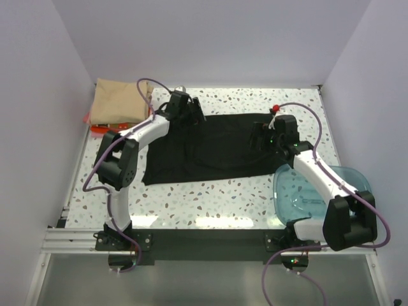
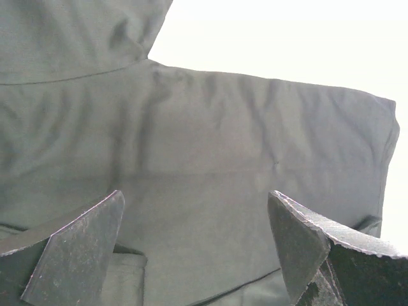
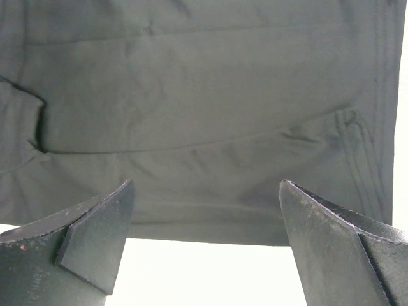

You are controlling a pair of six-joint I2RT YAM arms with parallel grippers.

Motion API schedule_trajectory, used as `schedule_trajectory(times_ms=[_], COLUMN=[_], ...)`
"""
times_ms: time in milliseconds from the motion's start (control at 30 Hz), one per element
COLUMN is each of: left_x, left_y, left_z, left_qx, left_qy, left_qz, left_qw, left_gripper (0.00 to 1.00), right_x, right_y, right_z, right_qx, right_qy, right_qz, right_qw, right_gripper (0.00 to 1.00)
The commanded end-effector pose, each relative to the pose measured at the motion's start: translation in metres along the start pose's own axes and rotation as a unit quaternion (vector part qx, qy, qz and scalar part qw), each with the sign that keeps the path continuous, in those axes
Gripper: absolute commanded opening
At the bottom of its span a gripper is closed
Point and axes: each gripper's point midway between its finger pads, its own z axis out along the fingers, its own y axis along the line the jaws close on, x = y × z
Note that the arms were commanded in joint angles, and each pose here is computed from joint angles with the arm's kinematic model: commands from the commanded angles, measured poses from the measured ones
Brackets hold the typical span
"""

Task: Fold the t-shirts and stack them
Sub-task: Fold the tshirt

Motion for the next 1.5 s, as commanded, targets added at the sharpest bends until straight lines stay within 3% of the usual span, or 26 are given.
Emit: schedule_trajectory(times_ms=[0, 200, 433, 467, 633, 667, 833, 1100, 1267, 1467], left_x=[-0.028, -0.072, -0.108, -0.127, -0.148, -0.167, -0.177, -0.173, -0.168, -0.171], left_y=[-0.013, -0.007, -0.004, -0.012, 0.007, 0.004, 0.025, 0.058, 0.072, 0.087], left_z=[-0.026, -0.074, -0.085, -0.09, -0.05, -0.051, 0.001, 0.074, 0.117, 0.14], left_qx=[0.0, -0.048, -0.077, -0.072, -0.106, -0.104, -0.097, -0.12, -0.099, -0.121], left_qy=[-0.03, -0.099, -0.124, -0.139, -0.109, -0.125, -0.113, -0.126, -0.136, -0.164], left_qz=[0.043, 0.087, 0.119, 0.116, 0.147, 0.144, 0.164, 0.192, 0.173, 0.166], left_qw=[0.999, 0.99, 0.982, 0.981, 0.977, 0.976, 0.975, 0.966, 0.971, 0.965], left_gripper=[1.0, 1.0, 1.0, 1.0, 1.0, 1.0, 1.0, 1.0, 1.0, 0.95], right_x=[-0.025, -0.04, -0.058, -0.06, -0.075, -0.076, -0.087, -0.097, -0.093, -0.086], right_y=[-0.003, 0.0, -0.004, -0.005, -0.014, -0.018, -0.035, -0.057, -0.06, -0.063], right_z=[-0.011, -0.017, -0.021, -0.02, -0.01, -0.007, 0.012, 0.038, 0.048, 0.056], right_qx=[0.021, 0.028, 0.055, 0.061, 0.096, 0.107, 0.137, 0.156, 0.153, 0.153], right_qy=[-0.028, -0.036, -0.039, -0.037, -0.025, -0.022, -0.011, 0.008, 0.021, 0.034], right_qz=[-0.009, 0.004, -0.001, -0.001, 0.004, 0.008, 0.021, 0.03, 0.022, 0.019], right_qw=[0.999, 0.999, 0.998, 0.997, 0.995, 0.994, 0.99, 0.987, 0.988, 0.987], right_gripper=[0.99, 0.99, 0.99, 0.99, 0.99, 0.99, 0.99, 0.99, 0.99, 0.99])
